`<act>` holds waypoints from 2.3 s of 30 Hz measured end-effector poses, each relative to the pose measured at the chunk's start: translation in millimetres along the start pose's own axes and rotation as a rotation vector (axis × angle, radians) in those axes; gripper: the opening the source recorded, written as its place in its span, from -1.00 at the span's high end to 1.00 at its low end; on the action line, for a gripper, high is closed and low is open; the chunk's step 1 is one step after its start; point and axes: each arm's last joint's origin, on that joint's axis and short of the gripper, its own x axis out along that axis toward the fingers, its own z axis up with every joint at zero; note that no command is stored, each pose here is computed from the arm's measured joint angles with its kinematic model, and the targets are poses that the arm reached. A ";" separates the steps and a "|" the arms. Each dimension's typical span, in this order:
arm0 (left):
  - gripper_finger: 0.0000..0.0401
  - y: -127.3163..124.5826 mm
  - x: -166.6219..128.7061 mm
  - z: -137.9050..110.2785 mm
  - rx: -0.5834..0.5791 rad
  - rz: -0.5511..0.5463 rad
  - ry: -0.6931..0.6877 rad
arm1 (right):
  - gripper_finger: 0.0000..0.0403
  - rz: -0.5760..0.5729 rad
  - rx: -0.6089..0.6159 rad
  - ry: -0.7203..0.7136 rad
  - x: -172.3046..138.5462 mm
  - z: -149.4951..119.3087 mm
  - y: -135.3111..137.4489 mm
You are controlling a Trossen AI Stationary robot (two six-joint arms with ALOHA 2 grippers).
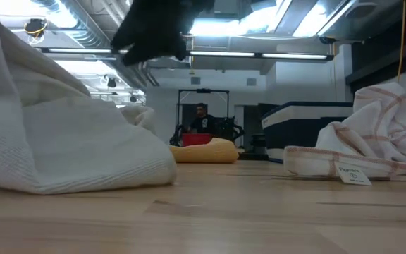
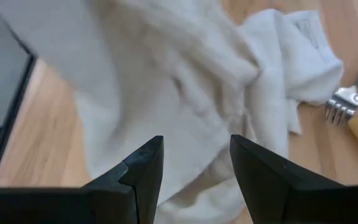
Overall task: Fold towel
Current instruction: Fold the left white towel
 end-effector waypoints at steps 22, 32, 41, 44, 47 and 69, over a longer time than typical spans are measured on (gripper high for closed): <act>1.00 0.4 -0.1 0.1 0.019 0.012 -0.005 | 0.07 0.047 0.059 0.137 49.6 -29.1 -27.3; 1.00 0.4 -0.1 0.1 0.019 0.013 -0.006 | 0.07 0.120 0.135 0.122 48.2 -25.5 -38.5; 1.00 0.5 -0.1 0.1 0.031 0.016 -0.007 | 0.07 0.251 0.134 0.072 58.6 -23.9 -24.5; 1.00 0.5 -0.1 0.1 0.031 0.017 -0.007 | 0.07 0.270 0.126 0.081 62.6 -26.7 -20.7; 1.00 0.5 -0.1 0.1 0.031 0.017 -0.008 | 0.07 0.297 0.125 0.099 65.4 -29.7 -18.2; 1.00 1.6 -0.2 0.7 0.057 0.057 -0.027 | 0.94 0.173 0.145 0.085 71.7 -32.6 -20.1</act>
